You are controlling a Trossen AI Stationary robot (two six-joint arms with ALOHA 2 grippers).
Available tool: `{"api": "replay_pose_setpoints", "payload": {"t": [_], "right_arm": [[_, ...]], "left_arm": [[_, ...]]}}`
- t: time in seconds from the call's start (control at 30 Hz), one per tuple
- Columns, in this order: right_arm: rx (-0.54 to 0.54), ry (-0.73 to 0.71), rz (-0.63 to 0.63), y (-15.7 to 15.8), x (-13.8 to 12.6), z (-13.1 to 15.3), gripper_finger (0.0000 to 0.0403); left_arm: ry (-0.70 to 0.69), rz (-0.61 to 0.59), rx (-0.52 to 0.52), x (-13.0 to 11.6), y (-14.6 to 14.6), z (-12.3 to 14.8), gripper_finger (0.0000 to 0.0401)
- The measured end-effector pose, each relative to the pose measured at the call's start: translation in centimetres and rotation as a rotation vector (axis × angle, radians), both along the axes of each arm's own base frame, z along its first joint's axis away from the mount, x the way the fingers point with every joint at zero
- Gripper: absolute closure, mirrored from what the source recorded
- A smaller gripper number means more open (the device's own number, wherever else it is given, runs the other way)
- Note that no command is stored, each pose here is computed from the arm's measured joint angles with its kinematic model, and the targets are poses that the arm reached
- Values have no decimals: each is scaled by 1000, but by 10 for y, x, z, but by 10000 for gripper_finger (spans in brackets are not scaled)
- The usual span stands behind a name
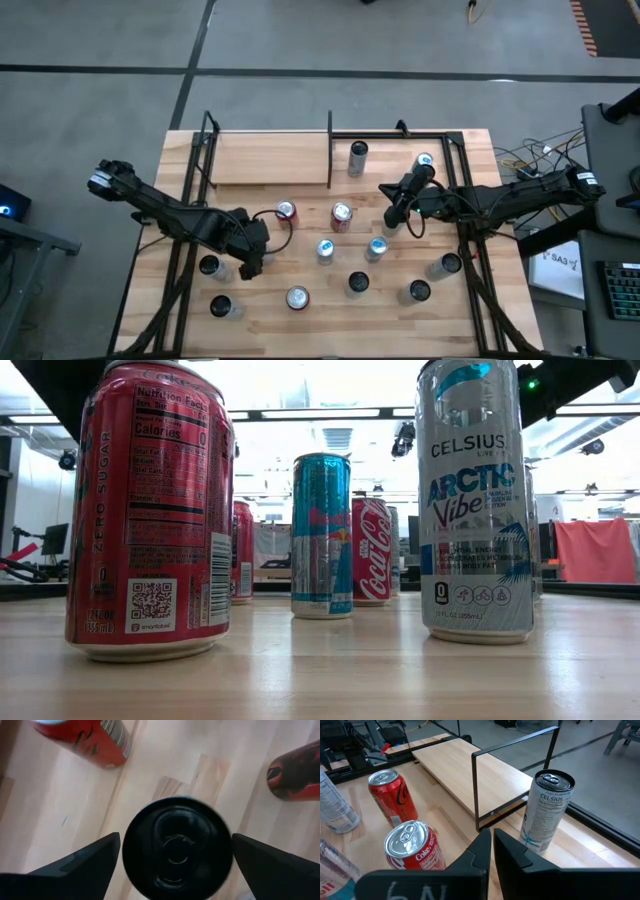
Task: Place canned beverage on shelf
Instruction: Put the top right white and pink soda can on the shelf
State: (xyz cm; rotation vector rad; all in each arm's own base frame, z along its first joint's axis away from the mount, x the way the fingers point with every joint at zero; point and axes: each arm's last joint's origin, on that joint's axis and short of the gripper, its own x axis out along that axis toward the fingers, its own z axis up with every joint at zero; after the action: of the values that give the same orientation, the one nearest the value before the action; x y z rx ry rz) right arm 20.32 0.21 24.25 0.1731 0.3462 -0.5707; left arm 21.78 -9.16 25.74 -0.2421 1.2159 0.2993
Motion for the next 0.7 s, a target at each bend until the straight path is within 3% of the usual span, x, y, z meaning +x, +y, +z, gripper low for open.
{"api": "replay_pose_setpoints", "payload": {"t": [0.13,0.37,0.7], "right_arm": [[0,0,0,0,0,0,390],[2,-1,-1,0,0,0,390],[2,-1,0,0,0,0,390]], "left_arm": [[0,9,-2,0,0,0,64],[2,9,-1,0,0,0,168],[35,0,13,-3,2,12,169]]}}
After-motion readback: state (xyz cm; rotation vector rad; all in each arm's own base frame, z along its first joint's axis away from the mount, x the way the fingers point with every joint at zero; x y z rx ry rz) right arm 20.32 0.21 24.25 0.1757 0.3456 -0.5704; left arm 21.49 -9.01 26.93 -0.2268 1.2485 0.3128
